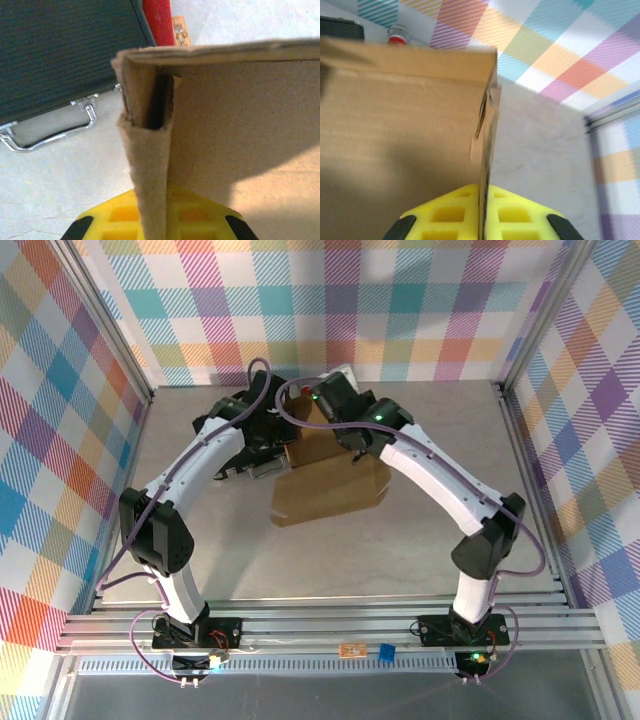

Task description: Fold the paper box

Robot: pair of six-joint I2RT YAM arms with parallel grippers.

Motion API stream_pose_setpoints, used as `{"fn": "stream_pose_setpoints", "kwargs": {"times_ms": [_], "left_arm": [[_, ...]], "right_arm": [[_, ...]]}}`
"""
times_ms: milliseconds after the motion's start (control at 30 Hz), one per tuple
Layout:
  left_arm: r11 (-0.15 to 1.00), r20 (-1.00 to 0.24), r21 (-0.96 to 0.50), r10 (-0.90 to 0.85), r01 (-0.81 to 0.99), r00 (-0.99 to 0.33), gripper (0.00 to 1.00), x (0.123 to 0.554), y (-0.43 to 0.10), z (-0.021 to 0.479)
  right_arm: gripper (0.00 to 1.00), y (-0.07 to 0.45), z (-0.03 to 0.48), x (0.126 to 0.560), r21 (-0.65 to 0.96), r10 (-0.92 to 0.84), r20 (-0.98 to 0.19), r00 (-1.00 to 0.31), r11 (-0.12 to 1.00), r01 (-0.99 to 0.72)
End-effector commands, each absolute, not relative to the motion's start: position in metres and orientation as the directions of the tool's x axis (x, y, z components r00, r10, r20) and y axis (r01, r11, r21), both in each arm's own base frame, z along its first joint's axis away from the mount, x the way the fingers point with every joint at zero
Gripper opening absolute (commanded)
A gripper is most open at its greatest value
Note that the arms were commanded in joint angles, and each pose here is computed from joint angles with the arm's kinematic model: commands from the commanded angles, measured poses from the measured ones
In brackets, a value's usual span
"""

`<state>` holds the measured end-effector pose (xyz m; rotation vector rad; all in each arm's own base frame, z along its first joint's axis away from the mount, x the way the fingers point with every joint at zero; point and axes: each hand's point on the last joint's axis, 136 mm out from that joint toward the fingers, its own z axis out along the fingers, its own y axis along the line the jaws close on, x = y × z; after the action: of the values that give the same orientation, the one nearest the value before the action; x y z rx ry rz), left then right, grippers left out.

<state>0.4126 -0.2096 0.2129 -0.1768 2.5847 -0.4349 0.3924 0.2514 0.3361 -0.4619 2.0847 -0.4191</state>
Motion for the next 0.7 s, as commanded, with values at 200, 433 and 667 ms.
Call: {"fn": "stream_pose_setpoints", "kwargs": {"times_ms": [200,433,667], "left_arm": [[0.771,-0.436,-0.635,-0.408,-0.047,-0.802,0.0,0.414,-0.249,0.214],[0.547,-0.35,-0.837,-0.479,0.039,-0.805,0.0,0.425,-0.278,0.212],[0.505,-0.347,-0.86,-0.47,0.075,-0.812,0.0,0.43,-0.287,0.219]], "right_arm": [[0.35,0.296,0.378,0.396,-0.562,-0.595,-0.707,-0.383,0.801,-0.206],[0.7,0.323,0.457,0.339,-0.004,-0.283,-0.897,-0.34,0.773,-0.634],[0.7,0.267,0.524,0.319,0.397,0.099,-0.894,-0.438,0.628,-0.669]]}}
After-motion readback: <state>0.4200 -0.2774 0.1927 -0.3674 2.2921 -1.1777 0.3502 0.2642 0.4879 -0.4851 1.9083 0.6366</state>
